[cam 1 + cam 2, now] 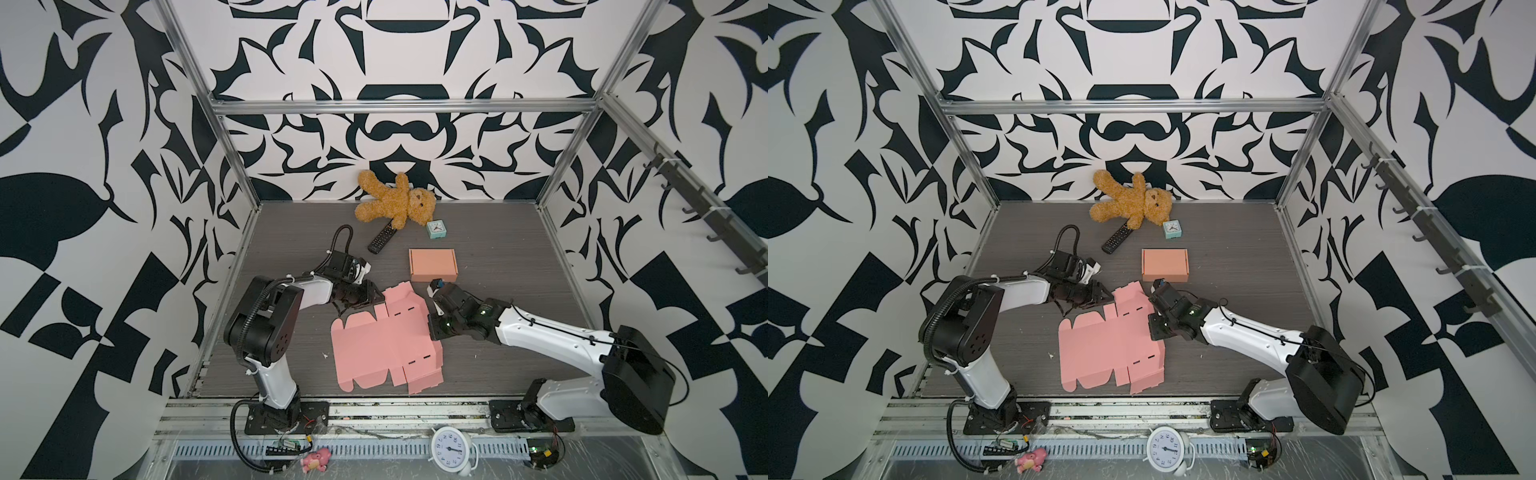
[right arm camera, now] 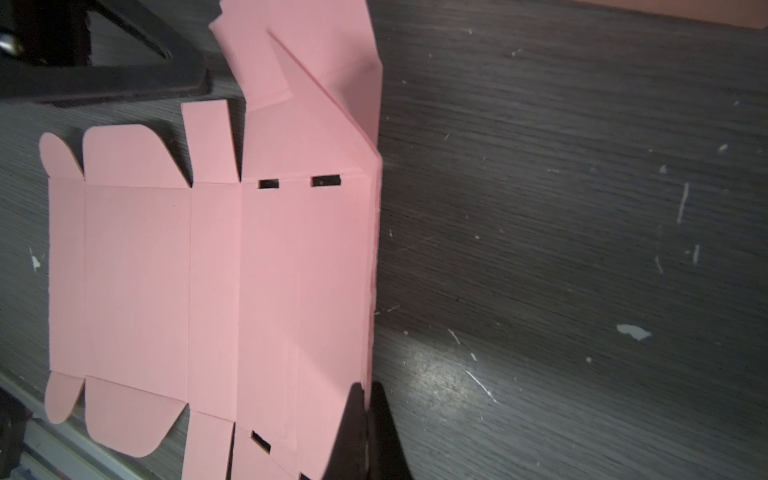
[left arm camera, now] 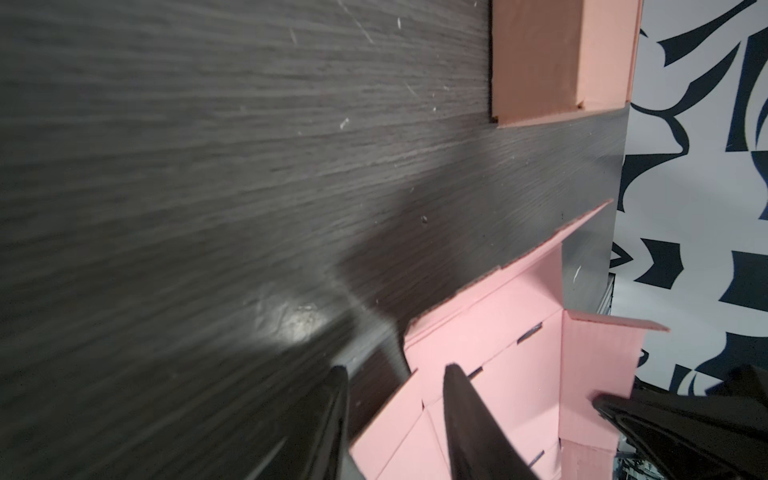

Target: Fold the paper box

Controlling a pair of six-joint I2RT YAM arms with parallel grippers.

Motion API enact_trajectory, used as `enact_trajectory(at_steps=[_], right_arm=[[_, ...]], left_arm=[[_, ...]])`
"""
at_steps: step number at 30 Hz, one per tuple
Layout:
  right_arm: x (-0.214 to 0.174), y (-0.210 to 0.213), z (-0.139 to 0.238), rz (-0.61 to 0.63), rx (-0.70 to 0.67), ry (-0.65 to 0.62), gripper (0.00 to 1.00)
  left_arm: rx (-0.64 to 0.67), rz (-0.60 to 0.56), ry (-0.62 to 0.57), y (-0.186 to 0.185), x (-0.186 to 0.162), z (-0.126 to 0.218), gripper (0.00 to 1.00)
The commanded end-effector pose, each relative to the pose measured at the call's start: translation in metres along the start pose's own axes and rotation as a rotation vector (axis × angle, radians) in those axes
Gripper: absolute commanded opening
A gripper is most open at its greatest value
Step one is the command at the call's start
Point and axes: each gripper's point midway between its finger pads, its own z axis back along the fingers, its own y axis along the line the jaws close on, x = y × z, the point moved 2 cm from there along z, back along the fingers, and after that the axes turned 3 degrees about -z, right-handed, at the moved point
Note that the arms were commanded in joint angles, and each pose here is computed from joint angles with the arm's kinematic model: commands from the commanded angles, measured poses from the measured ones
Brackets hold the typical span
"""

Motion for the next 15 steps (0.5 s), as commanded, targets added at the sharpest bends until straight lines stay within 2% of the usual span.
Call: enact_trajectory(at_steps=[1,9,15], right_arm=[[0.012,0.006,0.005,0.017,-0.006,-0.028,0.00],[0.014,0.008,0.003,0.022,-0.010,-0.023,0.00],[0.016,0.008,0.002,0.032,-0.018,-0.023,0.00]], left_arm=[[-0.038,-0.004,0.024,-0.005,-0.012,-0.002,0.39],[-0.070,-0.040,0.026,-0.023,-0.021,0.002,0.29],[-0.082,-0.062,0.048,-0.034,-0.035,0.001,0.27]])
